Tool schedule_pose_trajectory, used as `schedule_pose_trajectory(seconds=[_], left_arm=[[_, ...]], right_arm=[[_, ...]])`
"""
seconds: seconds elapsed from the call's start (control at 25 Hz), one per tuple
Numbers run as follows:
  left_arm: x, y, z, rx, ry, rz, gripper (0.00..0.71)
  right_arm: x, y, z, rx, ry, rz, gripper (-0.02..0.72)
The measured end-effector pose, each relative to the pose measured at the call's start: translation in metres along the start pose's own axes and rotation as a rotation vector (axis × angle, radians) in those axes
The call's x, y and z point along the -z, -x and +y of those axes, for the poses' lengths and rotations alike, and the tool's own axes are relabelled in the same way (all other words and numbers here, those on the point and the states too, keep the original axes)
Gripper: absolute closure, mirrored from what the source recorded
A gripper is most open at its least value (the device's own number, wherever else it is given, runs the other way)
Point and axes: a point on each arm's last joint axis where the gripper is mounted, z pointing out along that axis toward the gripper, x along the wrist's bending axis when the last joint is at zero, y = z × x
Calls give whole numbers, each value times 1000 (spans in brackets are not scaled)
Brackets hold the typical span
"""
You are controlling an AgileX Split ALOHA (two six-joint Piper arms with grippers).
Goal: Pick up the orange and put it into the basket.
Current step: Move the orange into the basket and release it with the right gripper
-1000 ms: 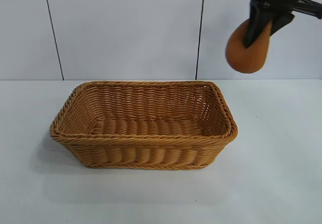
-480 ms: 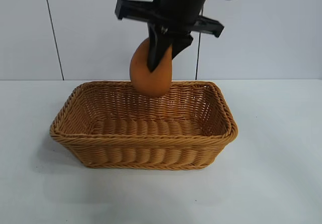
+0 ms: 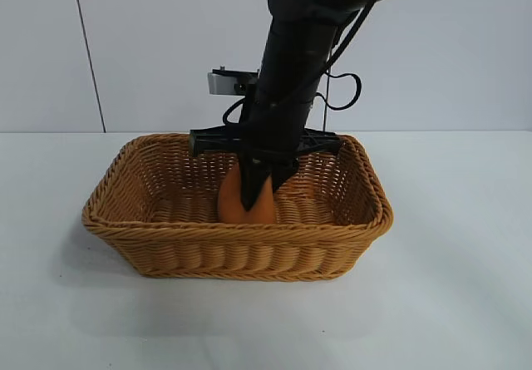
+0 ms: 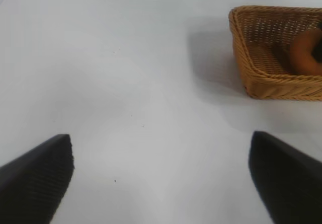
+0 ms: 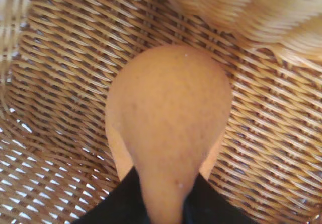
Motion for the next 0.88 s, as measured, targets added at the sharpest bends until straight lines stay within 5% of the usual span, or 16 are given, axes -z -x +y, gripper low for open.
schedule_pose_trajectory(seconds=[0.08, 0.24, 0.32, 0.68, 0.88], left_arm=[[0, 0, 0, 0, 0, 0, 37], [0, 0, 0, 0, 0, 0, 37], [0, 0, 0, 0, 0, 0, 37], [0, 0, 0, 0, 0, 0, 37], [0, 0, 0, 0, 1, 0, 37]], right_arm=[[0, 0, -1, -1, -7, 2, 587], [2, 0, -4, 3, -39, 1, 176], [9, 0, -4, 13, -34, -8, 68], [78, -6, 3, 56, -11, -38, 9], [117, -9, 21, 49, 118, -66, 10]])
